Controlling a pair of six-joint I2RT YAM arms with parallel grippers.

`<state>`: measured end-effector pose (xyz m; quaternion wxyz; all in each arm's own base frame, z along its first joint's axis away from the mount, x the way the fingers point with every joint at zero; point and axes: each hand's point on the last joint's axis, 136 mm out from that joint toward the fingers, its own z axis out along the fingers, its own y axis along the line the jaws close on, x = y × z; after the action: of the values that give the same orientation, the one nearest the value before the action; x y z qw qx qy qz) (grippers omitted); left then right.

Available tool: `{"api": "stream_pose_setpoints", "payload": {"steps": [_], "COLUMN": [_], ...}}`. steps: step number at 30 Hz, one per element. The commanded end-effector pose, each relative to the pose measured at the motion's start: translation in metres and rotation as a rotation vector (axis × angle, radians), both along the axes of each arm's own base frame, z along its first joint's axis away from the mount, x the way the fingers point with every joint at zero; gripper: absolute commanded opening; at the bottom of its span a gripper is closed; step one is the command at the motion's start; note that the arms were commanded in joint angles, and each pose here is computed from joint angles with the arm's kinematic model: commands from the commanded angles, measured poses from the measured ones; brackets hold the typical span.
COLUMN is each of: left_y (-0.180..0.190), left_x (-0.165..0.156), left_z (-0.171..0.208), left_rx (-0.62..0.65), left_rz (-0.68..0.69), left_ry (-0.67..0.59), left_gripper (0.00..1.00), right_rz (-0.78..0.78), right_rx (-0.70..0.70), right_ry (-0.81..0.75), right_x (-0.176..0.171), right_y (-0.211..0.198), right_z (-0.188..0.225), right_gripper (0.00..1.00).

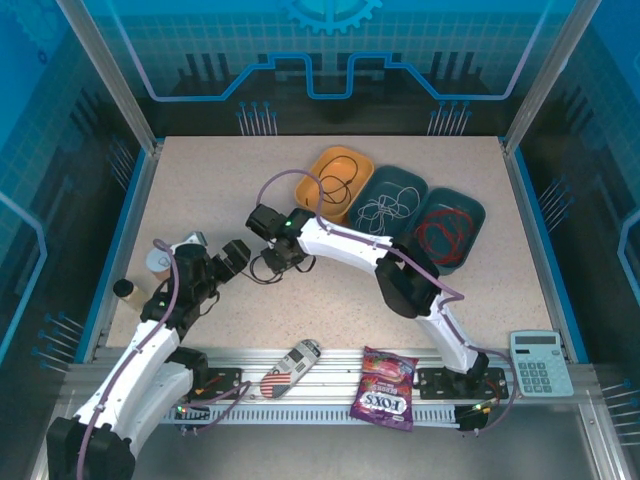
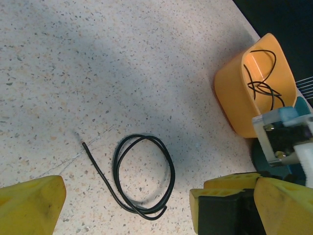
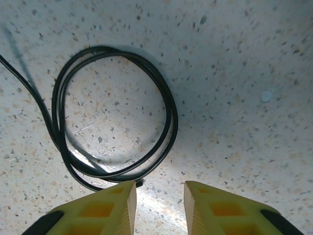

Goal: Untangle the cables

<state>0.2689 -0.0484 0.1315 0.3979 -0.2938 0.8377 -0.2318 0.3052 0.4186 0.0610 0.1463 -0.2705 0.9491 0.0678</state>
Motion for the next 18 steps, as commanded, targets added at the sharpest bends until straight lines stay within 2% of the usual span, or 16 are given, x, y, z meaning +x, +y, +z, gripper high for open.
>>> {"api": "stream_pose_setpoints", "payload": {"steps": [1, 18], "left_y": [0.006, 0.005], "left_x": [-0.002, -0.002], "left_z": [-0.004, -0.007], "left_rx": [0.001, 0.001], "left_rz": [0.031, 0.024], "left_ry": [0.008, 0.006], "left_gripper": [0.99, 0.99], "right_rz": [-0.026, -0.053], "right_rx": [0.011, -0.028], "right_ry": [0.038, 0.084], "right_x": [-0.005, 0.001], "right_y": [0.006, 0.016], "right_z": [-0.002, -0.042], "right_gripper": [0.32, 0.31]}}
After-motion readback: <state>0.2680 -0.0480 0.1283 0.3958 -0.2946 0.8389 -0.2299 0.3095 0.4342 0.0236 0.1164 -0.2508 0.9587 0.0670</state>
